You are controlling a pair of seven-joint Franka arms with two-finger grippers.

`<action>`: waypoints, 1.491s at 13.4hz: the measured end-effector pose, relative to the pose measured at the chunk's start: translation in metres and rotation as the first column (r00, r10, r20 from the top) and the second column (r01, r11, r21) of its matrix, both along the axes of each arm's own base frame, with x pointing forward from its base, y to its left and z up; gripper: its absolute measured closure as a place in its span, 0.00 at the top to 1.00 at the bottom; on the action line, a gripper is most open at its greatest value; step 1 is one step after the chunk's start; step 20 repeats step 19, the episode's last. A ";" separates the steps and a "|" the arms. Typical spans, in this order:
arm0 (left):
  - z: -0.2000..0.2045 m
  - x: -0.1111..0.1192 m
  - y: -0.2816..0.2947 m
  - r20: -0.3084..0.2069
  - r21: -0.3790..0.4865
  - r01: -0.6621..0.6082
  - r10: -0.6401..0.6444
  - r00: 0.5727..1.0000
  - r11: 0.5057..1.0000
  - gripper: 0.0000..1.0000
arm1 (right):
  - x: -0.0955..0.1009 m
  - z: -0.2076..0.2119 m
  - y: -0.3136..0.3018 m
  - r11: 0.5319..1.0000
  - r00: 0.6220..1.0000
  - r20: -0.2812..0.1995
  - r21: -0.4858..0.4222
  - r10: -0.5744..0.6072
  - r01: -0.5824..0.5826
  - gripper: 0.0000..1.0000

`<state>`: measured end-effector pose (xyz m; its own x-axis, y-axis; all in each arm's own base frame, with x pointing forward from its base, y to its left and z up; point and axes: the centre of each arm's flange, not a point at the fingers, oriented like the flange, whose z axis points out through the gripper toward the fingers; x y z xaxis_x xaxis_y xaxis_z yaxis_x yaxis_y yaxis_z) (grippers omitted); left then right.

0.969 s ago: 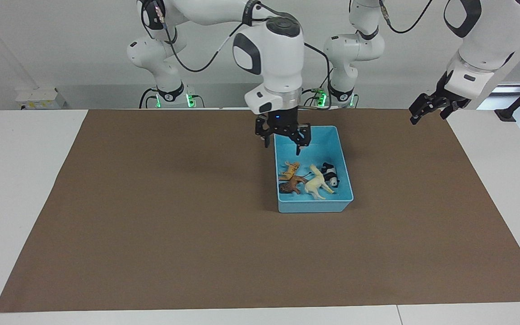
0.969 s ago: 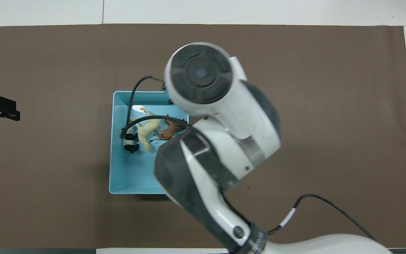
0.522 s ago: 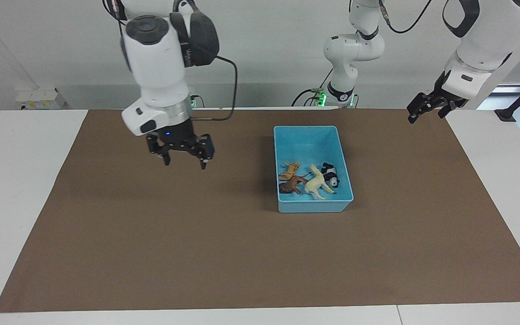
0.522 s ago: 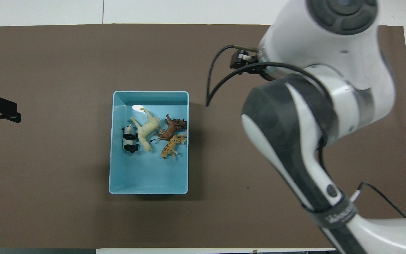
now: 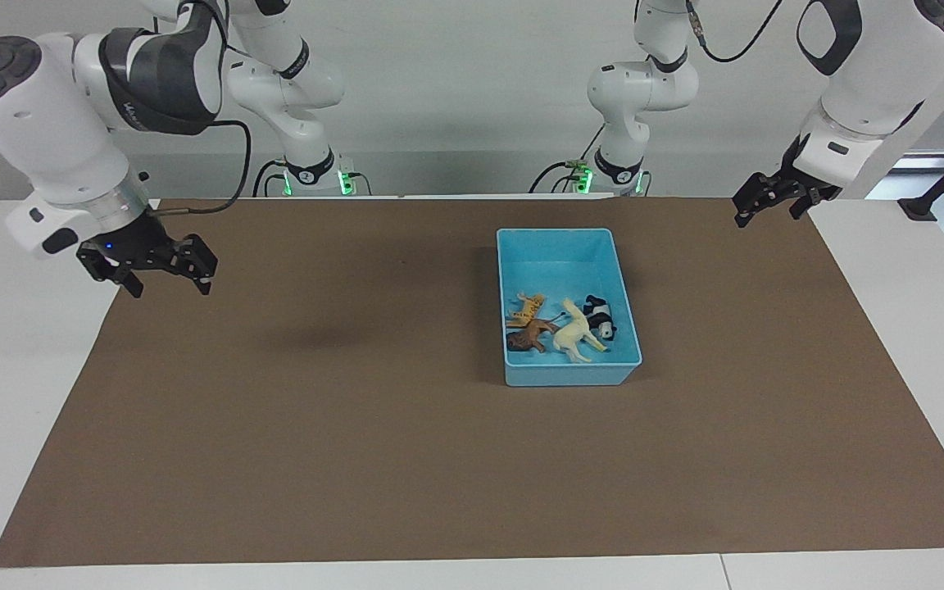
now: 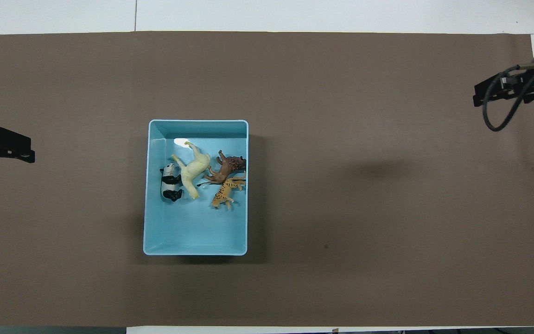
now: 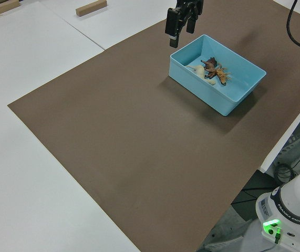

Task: Put all toys into storage box

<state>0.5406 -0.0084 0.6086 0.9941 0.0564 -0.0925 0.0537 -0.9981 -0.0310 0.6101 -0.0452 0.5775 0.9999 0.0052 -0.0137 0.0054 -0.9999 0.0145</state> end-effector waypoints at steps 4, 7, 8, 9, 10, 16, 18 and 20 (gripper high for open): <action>-0.002 0.002 -0.001 0.012 -0.001 0.012 -0.012 1.000 1.000 1.00 | -0.063 0.028 -0.018 0.999 0.999 -0.007 0.020 -0.033 0.034 1.00; -0.002 0.002 0.000 0.016 -0.002 0.012 -0.012 1.000 1.000 1.00 | -0.090 0.052 -0.018 0.999 0.999 -0.017 0.027 -0.035 0.035 1.00; -0.002 0.002 0.001 0.016 -0.002 0.009 -0.009 1.000 1.000 1.00 | -0.093 0.059 -0.018 0.999 0.999 -0.026 0.028 -0.036 0.036 1.00; -0.002 0.002 0.004 0.016 -0.002 0.005 -0.005 1.000 1.000 1.00 | -0.094 0.065 -0.019 0.999 0.999 -0.025 0.027 -0.038 0.038 1.00; -0.002 0.003 0.006 0.016 -0.002 0.001 -0.001 1.000 1.000 1.00 | -0.092 0.069 -0.020 0.999 0.999 -0.016 0.023 -0.039 0.039 1.00; -0.002 0.003 0.007 0.016 -0.002 -0.001 0.001 1.000 1.000 1.00 | -0.092 0.082 -0.022 0.999 0.999 0.009 0.010 -0.040 0.040 1.00; -0.002 0.003 0.007 0.017 -0.002 -0.001 0.001 1.000 1.000 1.00 | -0.094 0.085 -0.022 0.999 0.999 0.014 0.010 -0.041 0.040 1.00; -0.002 0.003 0.007 0.017 -0.002 -0.001 0.001 1.000 1.000 1.00 | -0.094 0.084 -0.022 0.999 0.999 0.013 0.010 -0.041 0.040 1.00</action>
